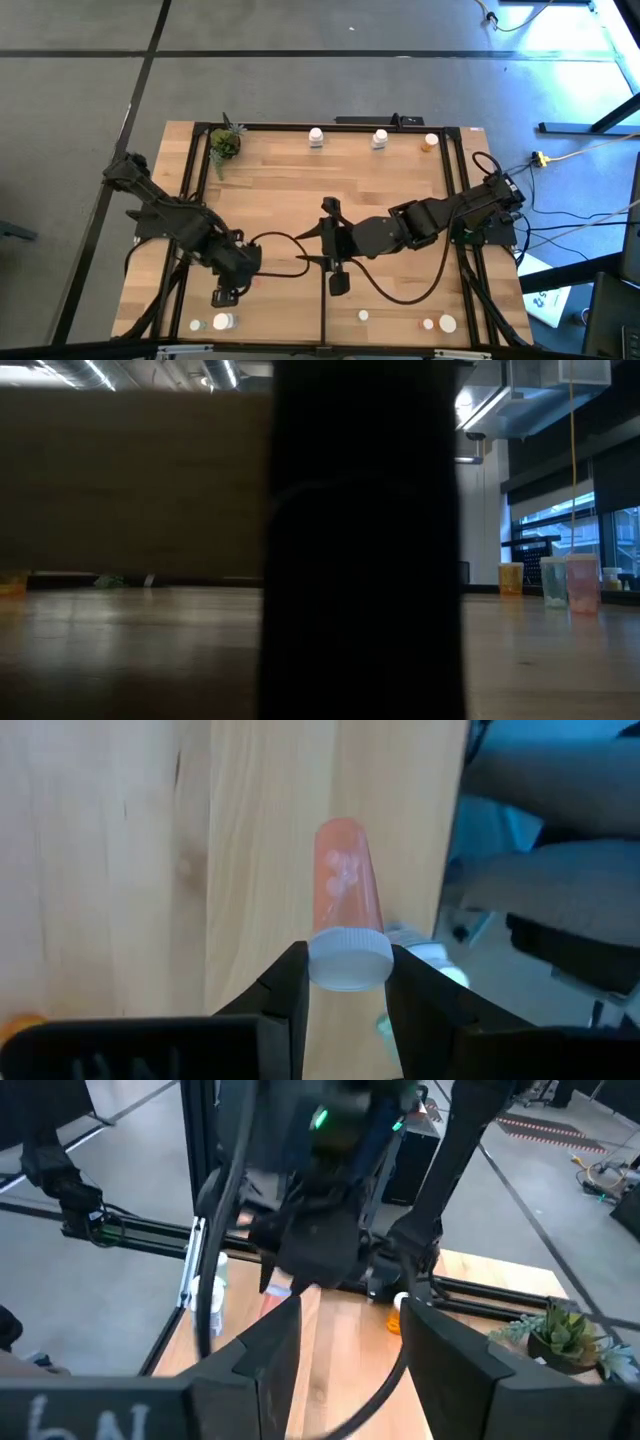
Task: Pick and place medicine bottles onto shelf by color
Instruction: Put the top left pink pill bottle on the shelf
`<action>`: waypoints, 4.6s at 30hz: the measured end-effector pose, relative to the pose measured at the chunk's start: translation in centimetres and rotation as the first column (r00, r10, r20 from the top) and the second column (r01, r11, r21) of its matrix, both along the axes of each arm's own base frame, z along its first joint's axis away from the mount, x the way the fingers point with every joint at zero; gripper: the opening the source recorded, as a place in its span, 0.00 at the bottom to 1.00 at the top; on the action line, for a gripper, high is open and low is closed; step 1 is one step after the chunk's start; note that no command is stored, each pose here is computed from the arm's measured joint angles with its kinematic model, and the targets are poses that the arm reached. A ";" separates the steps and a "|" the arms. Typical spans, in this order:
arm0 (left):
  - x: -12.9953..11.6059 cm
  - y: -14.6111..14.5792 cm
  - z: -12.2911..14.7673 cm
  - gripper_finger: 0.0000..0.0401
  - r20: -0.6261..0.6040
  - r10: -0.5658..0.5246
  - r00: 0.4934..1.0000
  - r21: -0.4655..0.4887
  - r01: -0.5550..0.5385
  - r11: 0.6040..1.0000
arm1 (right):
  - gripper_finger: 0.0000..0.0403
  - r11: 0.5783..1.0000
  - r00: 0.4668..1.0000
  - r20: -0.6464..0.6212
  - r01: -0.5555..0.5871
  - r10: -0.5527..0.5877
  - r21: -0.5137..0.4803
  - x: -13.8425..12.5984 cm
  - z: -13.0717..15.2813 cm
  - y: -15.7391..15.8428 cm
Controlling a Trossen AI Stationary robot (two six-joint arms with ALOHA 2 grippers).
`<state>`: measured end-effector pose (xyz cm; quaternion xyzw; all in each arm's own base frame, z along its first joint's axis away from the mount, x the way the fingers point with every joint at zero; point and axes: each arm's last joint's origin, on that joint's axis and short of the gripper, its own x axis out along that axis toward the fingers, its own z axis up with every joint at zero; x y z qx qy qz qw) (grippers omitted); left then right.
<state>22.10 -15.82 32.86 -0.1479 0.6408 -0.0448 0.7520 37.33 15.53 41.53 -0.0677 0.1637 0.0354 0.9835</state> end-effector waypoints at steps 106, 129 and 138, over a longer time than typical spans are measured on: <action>3.5 -3.9 -9.6 0.27 -0.430 0.034 0.902 0.142 0.030 0.989 | 0.43 1.000 1.000 -0.019 -0.001 0.000 -0.009 0.0 -0.3 0.0; 3.5 -4.1 -9.6 0.48 -0.416 0.025 0.909 0.133 0.033 0.991 | 0.43 1.000 1.000 -0.019 0.000 0.000 -0.009 0.0 -0.3 0.0; 3.2 -4.4 -8.9 0.50 -0.442 -0.029 0.897 0.107 0.085 0.991 | 0.43 1.000 1.000 -0.018 0.000 0.000 -0.009 0.0 -0.2 0.0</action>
